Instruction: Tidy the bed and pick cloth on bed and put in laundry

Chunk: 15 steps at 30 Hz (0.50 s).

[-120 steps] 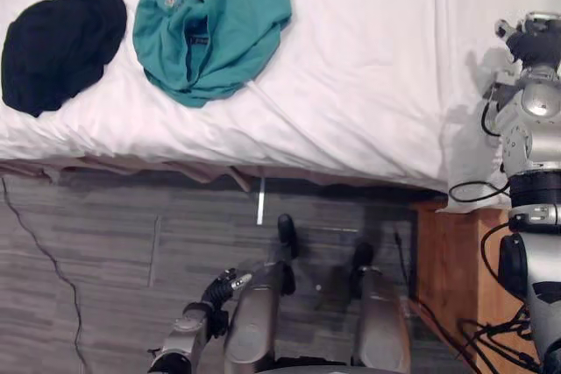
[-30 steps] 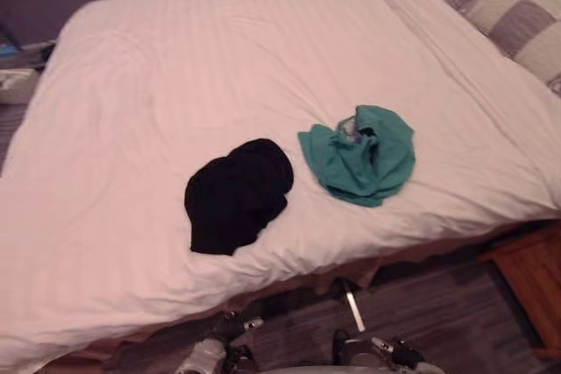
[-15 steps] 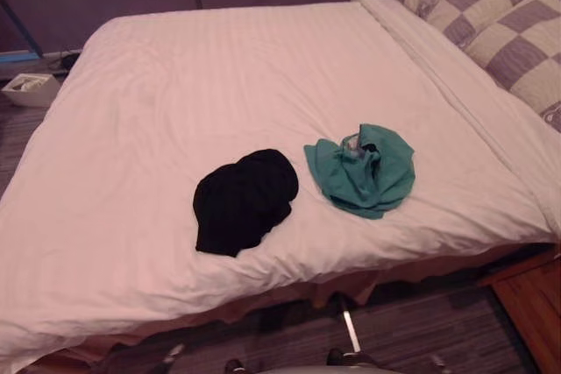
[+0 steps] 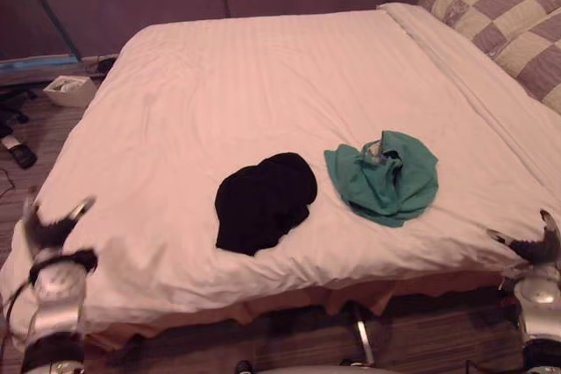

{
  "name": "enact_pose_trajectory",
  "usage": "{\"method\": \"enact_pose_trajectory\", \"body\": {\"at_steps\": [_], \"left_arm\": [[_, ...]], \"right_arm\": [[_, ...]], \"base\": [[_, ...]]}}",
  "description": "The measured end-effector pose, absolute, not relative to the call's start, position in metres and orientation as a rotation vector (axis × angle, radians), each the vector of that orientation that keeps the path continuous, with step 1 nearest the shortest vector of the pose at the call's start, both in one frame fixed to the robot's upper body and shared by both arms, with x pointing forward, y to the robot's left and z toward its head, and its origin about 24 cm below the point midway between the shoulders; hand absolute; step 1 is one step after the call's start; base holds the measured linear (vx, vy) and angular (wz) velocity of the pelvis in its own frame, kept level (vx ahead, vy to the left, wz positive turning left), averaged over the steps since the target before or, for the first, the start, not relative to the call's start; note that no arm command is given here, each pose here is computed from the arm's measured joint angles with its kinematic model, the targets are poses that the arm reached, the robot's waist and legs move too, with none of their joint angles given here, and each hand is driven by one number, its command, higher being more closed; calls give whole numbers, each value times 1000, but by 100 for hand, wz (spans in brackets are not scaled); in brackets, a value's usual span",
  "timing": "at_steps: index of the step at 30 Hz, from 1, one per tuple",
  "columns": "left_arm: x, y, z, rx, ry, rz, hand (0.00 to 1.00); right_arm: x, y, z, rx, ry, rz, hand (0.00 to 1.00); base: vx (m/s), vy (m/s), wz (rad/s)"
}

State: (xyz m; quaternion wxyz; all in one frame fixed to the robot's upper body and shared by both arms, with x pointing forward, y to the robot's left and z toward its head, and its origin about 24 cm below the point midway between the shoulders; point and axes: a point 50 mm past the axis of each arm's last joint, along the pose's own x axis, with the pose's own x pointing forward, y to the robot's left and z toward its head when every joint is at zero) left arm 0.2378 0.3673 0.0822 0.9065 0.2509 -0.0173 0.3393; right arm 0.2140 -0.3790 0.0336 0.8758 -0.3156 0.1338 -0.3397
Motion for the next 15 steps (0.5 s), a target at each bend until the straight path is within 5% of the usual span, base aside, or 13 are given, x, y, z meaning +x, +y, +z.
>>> {"method": "enact_pose_trajectory", "body": {"at_steps": [10,15], "left_arm": [[309,261,109,661,-153,122,0],[336,229,119,684,-138,-2,0]], "right_arm": [[286,-331,95,-751,16,-490,0],[312,-312,122,-741,-73,-455,0]], "base": [[52,2,-13],[-90,11,-24]]}}
